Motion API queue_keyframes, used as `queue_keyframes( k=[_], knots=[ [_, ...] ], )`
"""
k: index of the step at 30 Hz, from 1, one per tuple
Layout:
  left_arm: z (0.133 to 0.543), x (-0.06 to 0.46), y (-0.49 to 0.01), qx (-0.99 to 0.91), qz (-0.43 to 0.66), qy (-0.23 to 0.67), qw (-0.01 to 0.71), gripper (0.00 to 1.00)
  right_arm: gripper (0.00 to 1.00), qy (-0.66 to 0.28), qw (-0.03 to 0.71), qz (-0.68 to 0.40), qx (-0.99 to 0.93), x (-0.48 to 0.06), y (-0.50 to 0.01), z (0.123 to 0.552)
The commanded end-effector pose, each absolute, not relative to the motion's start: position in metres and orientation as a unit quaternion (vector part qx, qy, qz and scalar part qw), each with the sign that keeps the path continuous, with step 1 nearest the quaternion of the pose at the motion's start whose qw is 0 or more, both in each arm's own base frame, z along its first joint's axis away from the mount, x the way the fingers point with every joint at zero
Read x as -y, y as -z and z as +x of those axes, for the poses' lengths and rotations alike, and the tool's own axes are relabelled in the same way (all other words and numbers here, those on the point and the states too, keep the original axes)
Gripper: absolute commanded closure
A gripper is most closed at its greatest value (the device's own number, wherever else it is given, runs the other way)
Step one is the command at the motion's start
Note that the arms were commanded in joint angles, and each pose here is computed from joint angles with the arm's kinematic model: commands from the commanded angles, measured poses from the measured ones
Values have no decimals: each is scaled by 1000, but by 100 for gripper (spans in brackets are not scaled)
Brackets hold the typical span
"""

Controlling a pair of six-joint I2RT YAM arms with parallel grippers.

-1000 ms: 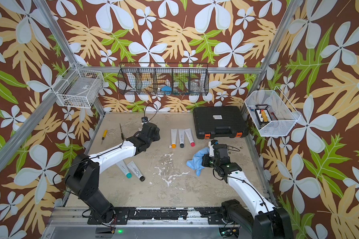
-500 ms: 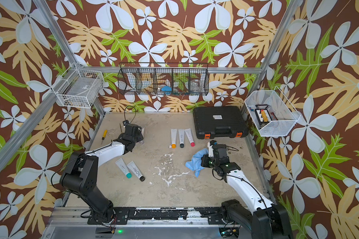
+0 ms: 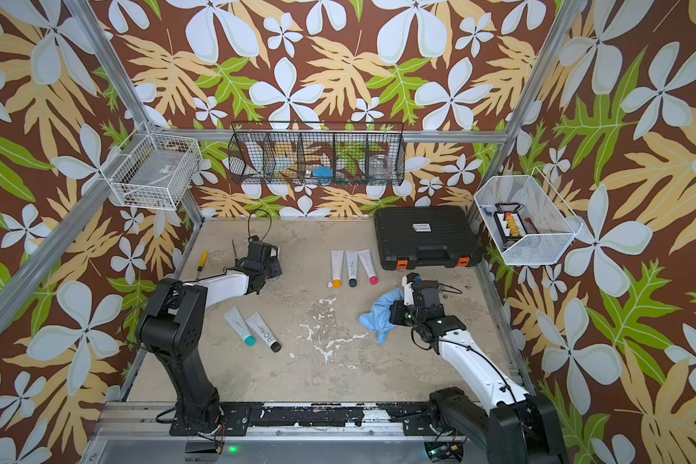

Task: Wipe the surface of the toothpaste tube
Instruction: Pick up the toothpaste from the center of the board.

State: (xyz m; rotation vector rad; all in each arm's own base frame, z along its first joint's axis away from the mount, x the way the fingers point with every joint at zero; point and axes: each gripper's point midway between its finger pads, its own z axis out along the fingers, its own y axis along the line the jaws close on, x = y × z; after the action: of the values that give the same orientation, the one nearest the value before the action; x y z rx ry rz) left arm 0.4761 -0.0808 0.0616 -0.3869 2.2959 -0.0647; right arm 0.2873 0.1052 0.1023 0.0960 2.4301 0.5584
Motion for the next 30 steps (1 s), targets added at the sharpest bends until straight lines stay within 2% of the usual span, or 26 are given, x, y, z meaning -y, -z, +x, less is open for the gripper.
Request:
queue_keyframes(
  k=[1,13,24,30],
  knots=[
    [481,86,-60,-908,-136,35,395,42,100,-209,322,31,-923,-105,-104,289],
    [483,91,-38,-918,-131,37,372,49,100,-208,322,30,-923,-105,-102,288],
    [481,94,-31,-923,-122,40,363,60,100,-209,323,30,-922,-105,-104,288],
    [480,94,-33,-923,-119,42,363,69,100,-209,323,31,-922,-105,-104,288]
  ],
)
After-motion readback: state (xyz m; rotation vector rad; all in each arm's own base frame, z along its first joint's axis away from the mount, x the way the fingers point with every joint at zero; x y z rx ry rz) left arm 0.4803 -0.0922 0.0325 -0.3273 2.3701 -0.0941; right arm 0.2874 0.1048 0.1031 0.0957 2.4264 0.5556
